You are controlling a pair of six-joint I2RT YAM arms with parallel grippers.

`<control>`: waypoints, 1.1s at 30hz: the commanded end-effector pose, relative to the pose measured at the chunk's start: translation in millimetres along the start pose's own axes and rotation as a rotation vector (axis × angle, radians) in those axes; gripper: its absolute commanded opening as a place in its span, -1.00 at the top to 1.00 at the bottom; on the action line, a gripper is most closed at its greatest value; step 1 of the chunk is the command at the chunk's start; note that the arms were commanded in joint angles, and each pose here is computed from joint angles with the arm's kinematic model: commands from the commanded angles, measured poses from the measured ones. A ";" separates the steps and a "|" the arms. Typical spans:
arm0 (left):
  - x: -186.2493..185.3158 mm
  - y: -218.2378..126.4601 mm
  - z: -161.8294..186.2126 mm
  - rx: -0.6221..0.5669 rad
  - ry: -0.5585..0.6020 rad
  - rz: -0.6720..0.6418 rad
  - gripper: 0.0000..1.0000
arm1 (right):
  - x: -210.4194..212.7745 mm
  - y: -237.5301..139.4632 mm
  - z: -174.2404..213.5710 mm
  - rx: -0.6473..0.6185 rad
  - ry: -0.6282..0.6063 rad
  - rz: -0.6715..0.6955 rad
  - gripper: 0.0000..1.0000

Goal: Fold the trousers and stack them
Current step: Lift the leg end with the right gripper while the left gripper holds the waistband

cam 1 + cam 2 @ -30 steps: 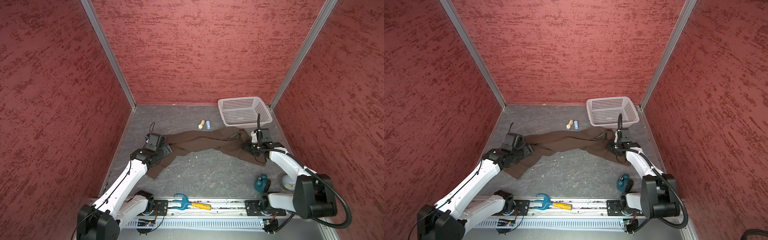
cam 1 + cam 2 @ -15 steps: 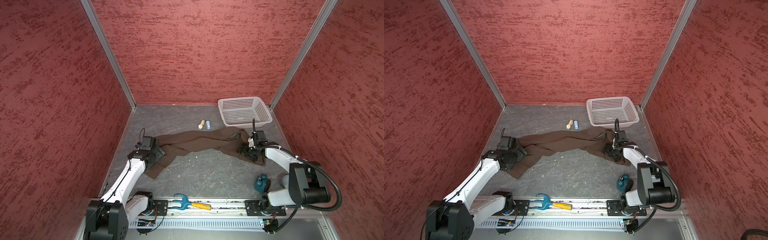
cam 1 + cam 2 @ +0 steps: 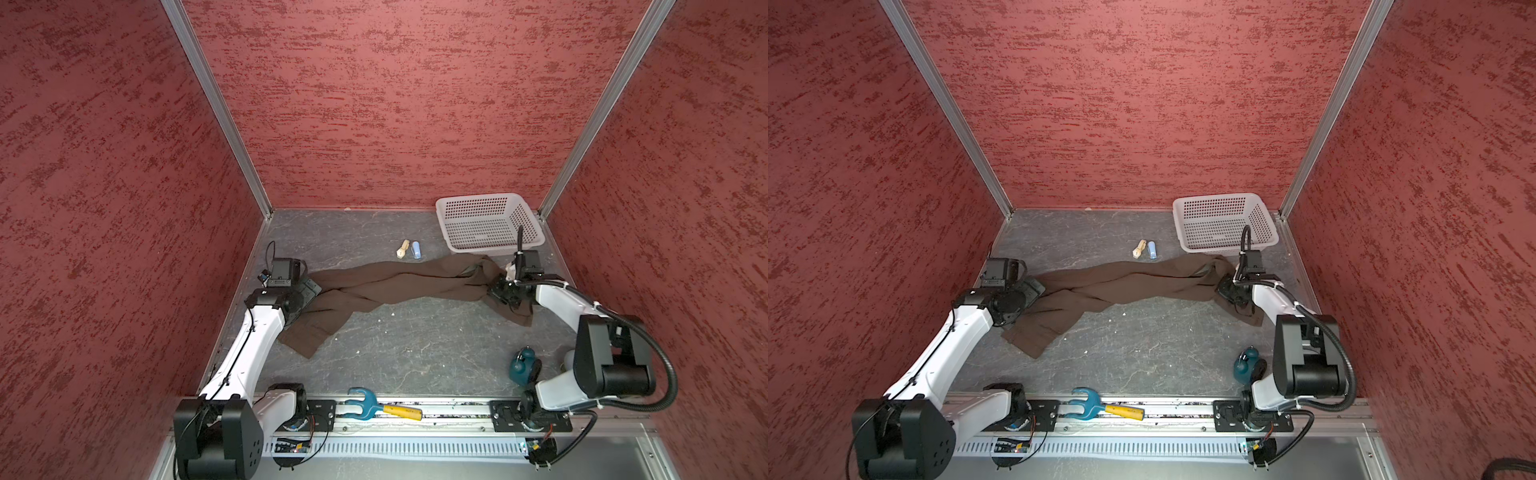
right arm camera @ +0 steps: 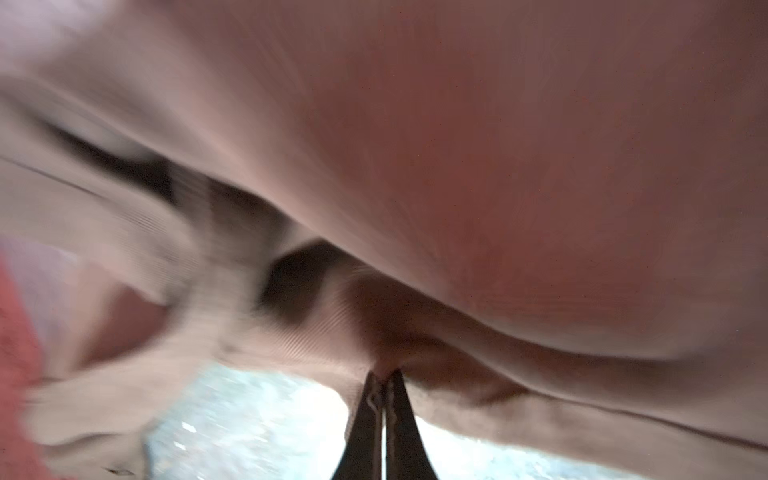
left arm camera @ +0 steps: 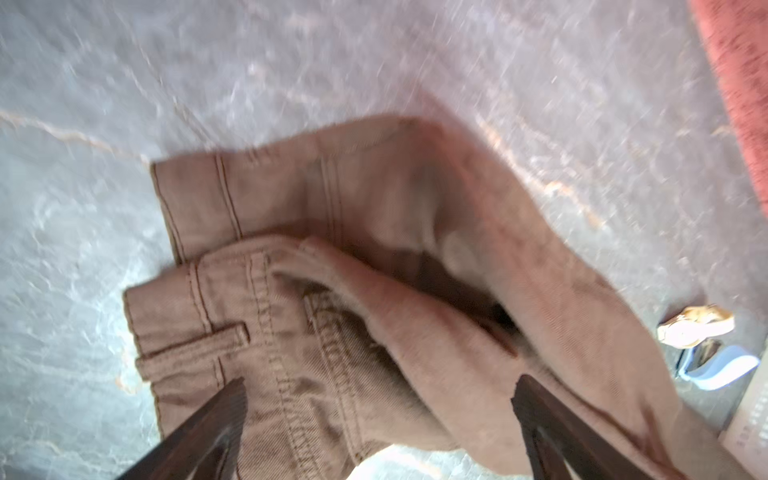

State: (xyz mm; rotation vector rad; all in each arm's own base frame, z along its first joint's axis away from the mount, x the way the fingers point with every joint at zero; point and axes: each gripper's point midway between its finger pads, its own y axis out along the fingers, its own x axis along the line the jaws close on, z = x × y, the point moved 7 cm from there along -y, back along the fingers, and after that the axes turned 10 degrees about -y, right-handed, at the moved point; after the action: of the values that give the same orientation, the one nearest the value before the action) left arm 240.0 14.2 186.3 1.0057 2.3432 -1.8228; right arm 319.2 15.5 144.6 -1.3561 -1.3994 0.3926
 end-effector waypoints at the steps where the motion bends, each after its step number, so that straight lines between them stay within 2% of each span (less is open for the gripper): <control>1: 4.0 2.4 -2.9 -0.012 0.020 -0.036 -1.00 | 11.2 -51.8 -37.8 -0.195 -0.041 0.001 1.00; 5: 5.8 4.7 -0.9 -0.005 0.027 -0.030 -0.94 | 22.2 -100.1 -61.9 -0.399 -0.089 -0.023 1.00; 9: 5.3 8.0 1.7 0.017 0.032 -0.026 -0.54 | 28.5 -141.2 -80.1 -0.572 -0.089 -0.046 1.00; 10: 6.4 9.4 4.0 0.023 0.028 -0.022 -0.50 | 28.7 -149.0 -83.6 -0.604 -0.085 -0.047 1.00; 13: 12.6 16.6 11.0 0.046 0.004 -0.018 -0.54 | 27.8 -167.3 -92.9 -0.669 -0.075 -0.054 1.00; 18: 18.5 30.7 15.1 0.061 -0.013 -0.065 -0.83 | 20.6 -170.5 -97.8 -0.667 -0.049 -0.065 1.00; 25: -0.7 46.7 11.4 0.061 -0.019 -0.004 -0.79 | 6.8 -171.4 -94.1 -0.669 -0.033 -0.034 1.00; 28: -7.3 56.0 13.1 0.081 -0.011 -0.028 -0.76 | 5.1 -175.5 -94.8 -0.685 -0.033 -0.019 1.00; 31: -15.3 62.4 16.5 0.112 0.004 -0.043 -0.55 | 3.6 -173.8 -97.0 -0.681 -0.026 -0.020 1.00; 33: -20.9 62.8 20.0 0.112 0.029 -0.037 -0.15 | 2.5 -170.4 -99.0 -0.674 -0.021 -0.023 1.00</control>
State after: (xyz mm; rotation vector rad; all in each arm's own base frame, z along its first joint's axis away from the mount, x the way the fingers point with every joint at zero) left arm 268.4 2.0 124.7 0.9355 2.3406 -2.0118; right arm 315.0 -68.2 307.4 -1.8201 -1.6112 -0.0575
